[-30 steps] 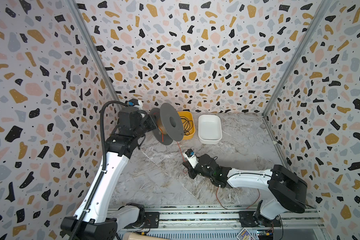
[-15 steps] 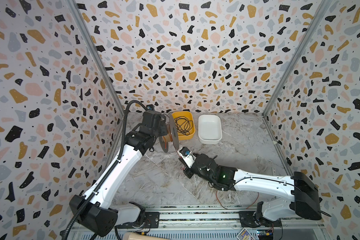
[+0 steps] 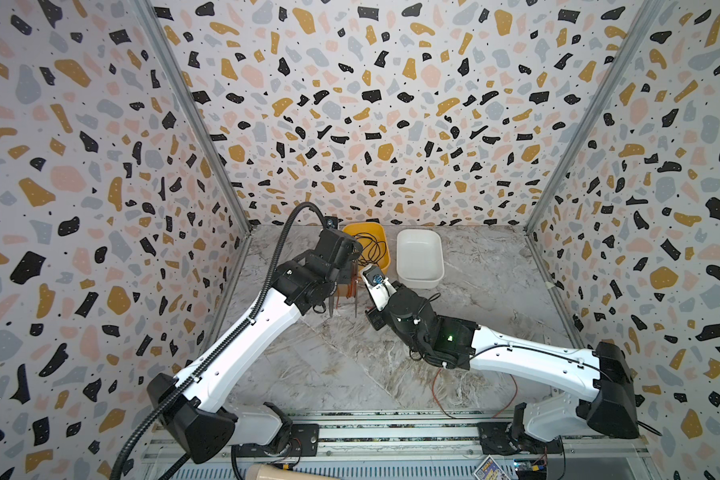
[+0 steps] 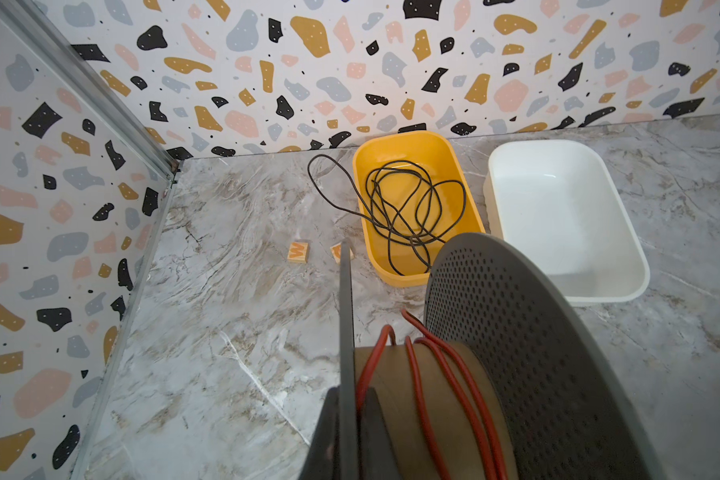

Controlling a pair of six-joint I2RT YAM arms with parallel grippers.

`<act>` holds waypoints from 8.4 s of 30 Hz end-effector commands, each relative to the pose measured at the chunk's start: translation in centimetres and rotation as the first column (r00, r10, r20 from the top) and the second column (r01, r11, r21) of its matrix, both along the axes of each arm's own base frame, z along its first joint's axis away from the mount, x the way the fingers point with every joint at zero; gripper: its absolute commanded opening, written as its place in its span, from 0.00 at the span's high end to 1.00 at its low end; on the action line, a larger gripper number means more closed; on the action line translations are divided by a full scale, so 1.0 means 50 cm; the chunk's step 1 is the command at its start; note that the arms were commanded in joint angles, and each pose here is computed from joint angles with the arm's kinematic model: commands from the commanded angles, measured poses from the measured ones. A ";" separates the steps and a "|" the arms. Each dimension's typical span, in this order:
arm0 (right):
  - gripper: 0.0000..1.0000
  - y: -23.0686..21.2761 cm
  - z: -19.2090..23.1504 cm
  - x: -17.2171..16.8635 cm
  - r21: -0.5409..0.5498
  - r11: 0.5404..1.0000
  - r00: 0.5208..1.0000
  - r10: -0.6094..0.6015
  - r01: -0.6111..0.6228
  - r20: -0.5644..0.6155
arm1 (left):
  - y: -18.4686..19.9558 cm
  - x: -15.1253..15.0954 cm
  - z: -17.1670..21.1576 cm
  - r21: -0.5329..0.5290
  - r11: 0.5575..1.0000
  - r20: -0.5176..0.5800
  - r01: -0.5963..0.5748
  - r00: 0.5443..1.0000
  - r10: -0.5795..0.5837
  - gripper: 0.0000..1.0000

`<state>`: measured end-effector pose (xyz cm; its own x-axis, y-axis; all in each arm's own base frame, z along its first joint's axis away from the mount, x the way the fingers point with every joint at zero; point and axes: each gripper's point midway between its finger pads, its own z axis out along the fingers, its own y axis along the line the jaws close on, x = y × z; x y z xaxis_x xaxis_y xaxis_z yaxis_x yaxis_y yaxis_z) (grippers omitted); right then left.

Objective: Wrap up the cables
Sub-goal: 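Lift the red cable up over the spool with the right gripper, then draw the red cable down and out past the spool with the right gripper, then bring the red cable back under the spool with the right gripper, then lift the red cable up over the spool with the right gripper, then pull the red cable down and out from the spool with the right gripper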

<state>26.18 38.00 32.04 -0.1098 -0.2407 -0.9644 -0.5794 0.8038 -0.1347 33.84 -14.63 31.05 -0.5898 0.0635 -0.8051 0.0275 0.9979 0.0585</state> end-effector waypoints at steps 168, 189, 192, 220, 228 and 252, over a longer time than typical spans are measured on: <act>1.00 0.032 0.025 -0.057 -0.125 0.975 0.967 0.200 -0.181 0.155 | 0.026 -0.008 0.013 0.011 0.999 0.105 0.040 0.994 -0.041 1.00; 0.97 -0.059 -0.057 0.224 -0.122 0.992 0.987 -0.010 -0.009 -0.159 | -0.036 -0.055 0.037 0.082 0.950 0.077 0.301 0.949 -0.307 1.00; 0.96 -0.061 -0.096 0.249 -0.123 0.992 0.980 0.002 -0.027 -0.198 | -0.052 -0.066 0.052 0.058 0.933 0.079 0.355 0.930 -0.359 1.00; 0.06 -0.215 -0.245 0.096 0.002 0.997 0.941 0.070 -0.073 -0.330 | -0.104 -0.073 0.287 -0.188 0.873 0.297 0.450 0.873 -0.386 1.00; 0.06 -0.271 -0.260 0.057 0.024 0.999 0.954 0.030 -0.024 -0.299 | -0.106 -0.070 0.298 -0.229 0.855 0.309 0.465 0.868 -0.390 1.00; 0.47 -0.250 -0.354 0.090 0.056 0.994 0.912 0.111 -0.096 -0.395 | -0.092 -0.052 0.323 -0.272 0.834 0.329 0.479 0.861 -0.387 1.00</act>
<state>29.61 24.35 11.27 -0.5125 -0.2736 -0.8140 -0.6374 0.7563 0.1471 31.24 -18.93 41.09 -0.4801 0.0805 -0.8735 0.4515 0.8764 -0.1674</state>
